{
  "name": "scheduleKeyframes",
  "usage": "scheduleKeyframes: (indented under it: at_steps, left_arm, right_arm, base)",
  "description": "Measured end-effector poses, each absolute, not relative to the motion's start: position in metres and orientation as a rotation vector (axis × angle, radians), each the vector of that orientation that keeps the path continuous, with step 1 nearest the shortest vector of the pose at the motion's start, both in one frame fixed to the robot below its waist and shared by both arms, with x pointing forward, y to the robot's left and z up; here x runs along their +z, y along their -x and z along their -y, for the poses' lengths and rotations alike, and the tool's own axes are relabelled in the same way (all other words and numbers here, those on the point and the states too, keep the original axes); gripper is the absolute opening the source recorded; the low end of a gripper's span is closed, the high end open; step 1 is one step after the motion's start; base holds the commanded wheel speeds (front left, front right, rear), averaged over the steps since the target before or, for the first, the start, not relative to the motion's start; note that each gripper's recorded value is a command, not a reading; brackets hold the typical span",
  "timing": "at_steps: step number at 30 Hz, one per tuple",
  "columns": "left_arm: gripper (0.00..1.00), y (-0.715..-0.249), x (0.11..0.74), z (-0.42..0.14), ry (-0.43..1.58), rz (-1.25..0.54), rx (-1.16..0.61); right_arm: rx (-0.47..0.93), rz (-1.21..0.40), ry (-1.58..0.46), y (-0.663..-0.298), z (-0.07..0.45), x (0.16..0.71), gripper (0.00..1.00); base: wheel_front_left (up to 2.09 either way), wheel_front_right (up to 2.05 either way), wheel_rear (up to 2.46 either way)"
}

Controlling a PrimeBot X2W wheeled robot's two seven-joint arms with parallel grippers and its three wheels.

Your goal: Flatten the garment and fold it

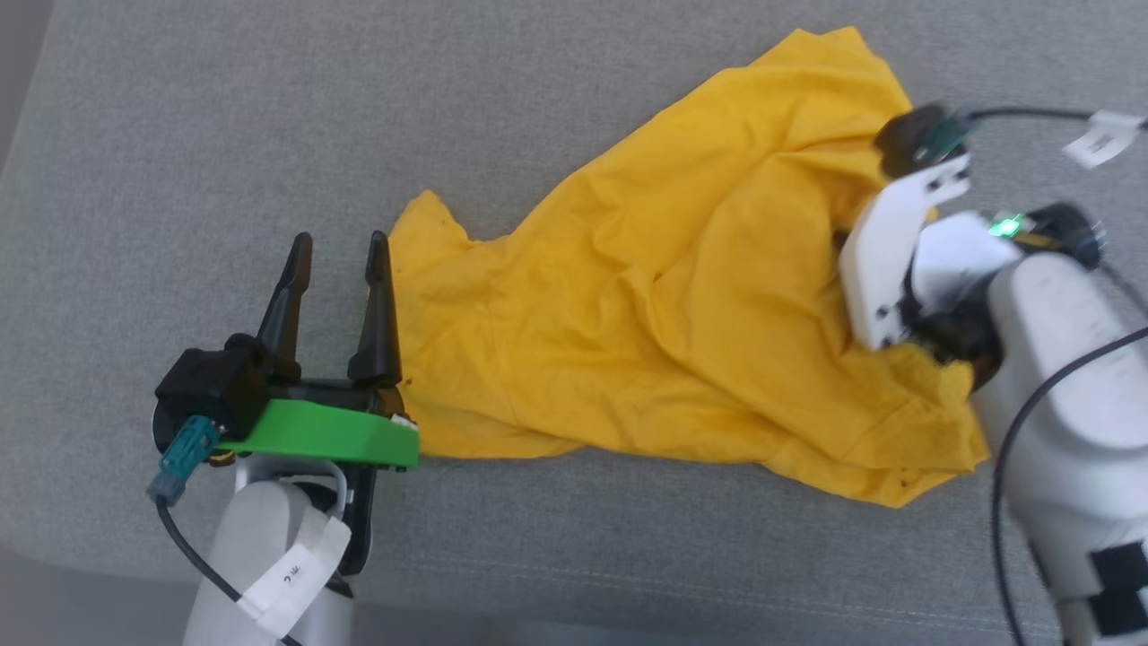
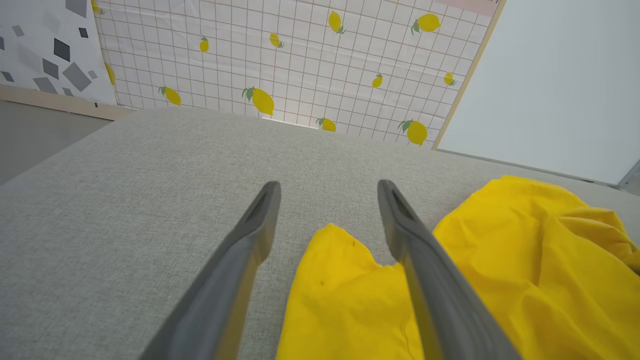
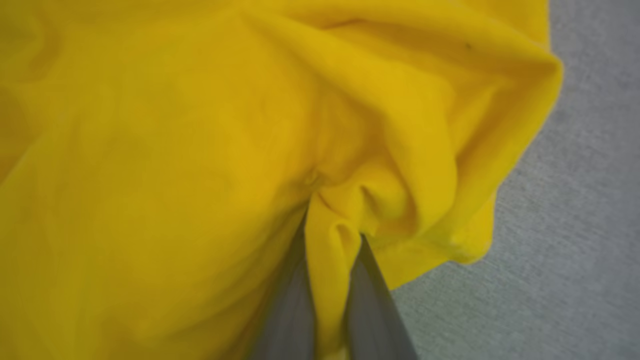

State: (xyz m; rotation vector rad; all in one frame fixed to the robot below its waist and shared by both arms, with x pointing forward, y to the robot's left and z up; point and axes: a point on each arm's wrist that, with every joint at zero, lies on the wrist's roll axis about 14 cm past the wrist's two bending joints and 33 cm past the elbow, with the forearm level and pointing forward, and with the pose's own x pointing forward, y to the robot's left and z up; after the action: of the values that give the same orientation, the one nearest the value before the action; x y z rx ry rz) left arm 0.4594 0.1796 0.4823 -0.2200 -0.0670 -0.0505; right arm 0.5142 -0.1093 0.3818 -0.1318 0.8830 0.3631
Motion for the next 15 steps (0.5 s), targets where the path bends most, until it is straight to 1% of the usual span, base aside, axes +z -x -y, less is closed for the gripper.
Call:
scheduleKeyframes:
  at_steps: [2, 5, 7, 11, 14, 15]
  left_arm:
    - [1.0, -0.46, 0.481, -0.179, 0.221, 0.065, -0.053]
    - [1.0, -0.464, 0.482, -0.177, 0.227, 0.068, -0.062]
    - [1.0, -0.466, 0.483, -0.175, 0.231, 0.072, -0.07]
    - [1.0, -0.466, 0.48, -0.179, 0.224, 0.064, -0.062]
    - [1.0, -0.464, 0.474, -0.186, 0.22, 0.047, -0.041]
    - [1.0, -0.464, 0.471, -0.189, 0.217, 0.04, -0.034]
  right_arm:
    - [0.342, -0.84, 0.127, -0.531, 0.115, 0.393, 0.0]
    - [0.273, -0.736, 0.022, -0.573, 0.128, 0.425, 0.0]
    - [0.224, -0.638, -0.03, -0.605, 0.136, 0.453, 0.0]
    - [0.167, -0.417, -0.022, -0.656, 0.14, 0.508, 0.0]
    - [0.151, -0.334, 0.021, -0.678, 0.135, 0.522, 0.0]
    - [0.154, -0.342, 0.049, -0.682, 0.131, 0.515, 0.0]
  base:
    - [0.0, 0.0, 0.0]
    - [0.0, 0.0, 0.0]
    - [0.0, 0.0, 0.0]
    - [0.0, 0.0, 0.0]
    - [0.0, 0.0, 0.0]
    - [0.0, 0.0, 0.0]
